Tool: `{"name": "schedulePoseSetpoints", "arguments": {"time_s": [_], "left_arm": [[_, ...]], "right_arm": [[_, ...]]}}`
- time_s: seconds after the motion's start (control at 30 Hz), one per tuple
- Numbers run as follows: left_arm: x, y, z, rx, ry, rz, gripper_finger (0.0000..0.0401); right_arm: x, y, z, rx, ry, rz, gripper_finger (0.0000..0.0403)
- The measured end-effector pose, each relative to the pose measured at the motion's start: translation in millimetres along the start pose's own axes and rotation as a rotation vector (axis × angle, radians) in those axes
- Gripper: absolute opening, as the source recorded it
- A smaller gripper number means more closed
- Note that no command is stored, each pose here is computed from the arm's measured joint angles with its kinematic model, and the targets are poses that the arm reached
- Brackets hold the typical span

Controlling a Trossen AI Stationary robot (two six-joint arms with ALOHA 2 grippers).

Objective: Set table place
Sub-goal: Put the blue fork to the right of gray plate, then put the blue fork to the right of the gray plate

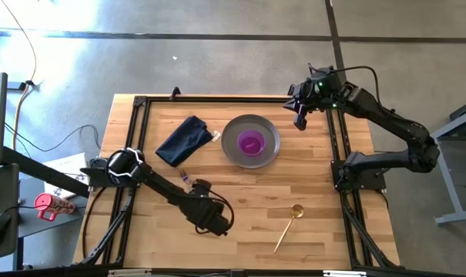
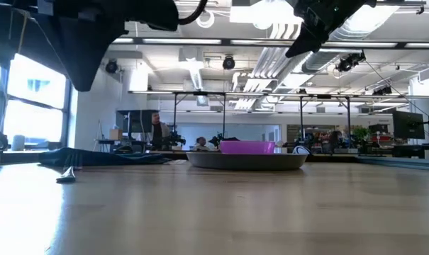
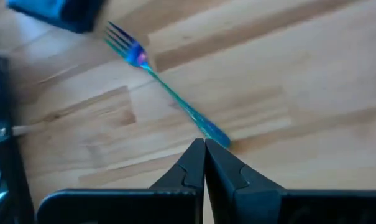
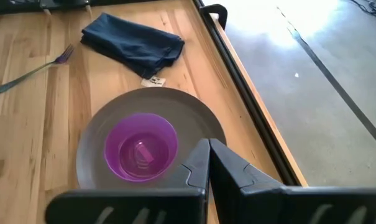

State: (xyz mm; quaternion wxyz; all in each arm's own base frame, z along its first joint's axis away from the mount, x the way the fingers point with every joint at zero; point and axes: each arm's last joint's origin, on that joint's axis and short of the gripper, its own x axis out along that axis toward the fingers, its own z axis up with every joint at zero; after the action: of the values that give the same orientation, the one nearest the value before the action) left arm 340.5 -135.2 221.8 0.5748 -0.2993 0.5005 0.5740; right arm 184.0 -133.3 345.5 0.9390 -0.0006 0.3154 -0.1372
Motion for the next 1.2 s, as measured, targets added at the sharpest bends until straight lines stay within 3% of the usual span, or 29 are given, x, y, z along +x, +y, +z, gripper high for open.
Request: {"name": "schedulePoseSetpoints", "arguments": {"time_s": [0.2, 0.37, 0.6, 0.8, 0.93, 1.07, 1.2], "left_arm": [[10.9, 5.4, 0.6, -0.082, -0.014, 0.076, 0.0007], [27.0, 2.2, 2.1, -0.130, 0.016, 0.079, 0.0045], [58.3, -1.4, 29.8, -0.277, -0.041, 0.099, 0.0114], [75.3, 0.7, 46.5, -0.319, -0.058, 0.138, 0.0142], [78.2, 2.0, 34.9, -0.273, -0.042, 0.134, 0.0141], [65.6, 8.5, 18.9, -0.149, -0.014, 0.029, 0.0130], [55.2, 23.4, 24.4, 0.100, 0.082, -0.024, 0.0117]], "right_arm": [[0.0, 0.0, 0.0, -0.002, -0.001, 0.001, 0.0000], [0.0, 0.3, -0.7, -0.001, 0.007, 0.004, 0.0000], [0.0, 1.2, -1.5, -0.005, 0.010, 0.028, 0.0000], [-0.1, 2.0, -4.0, 0.002, 0.035, 0.037, 0.0000], [-0.1, 2.0, -3.7, -0.011, 0.032, 0.036, 0.0000], [-0.1, 1.6, -2.7, -0.020, 0.021, 0.033, 0.0000], [0.1, 1.2, -1.4, -0.025, 0.008, 0.029, 0.0000]]}}
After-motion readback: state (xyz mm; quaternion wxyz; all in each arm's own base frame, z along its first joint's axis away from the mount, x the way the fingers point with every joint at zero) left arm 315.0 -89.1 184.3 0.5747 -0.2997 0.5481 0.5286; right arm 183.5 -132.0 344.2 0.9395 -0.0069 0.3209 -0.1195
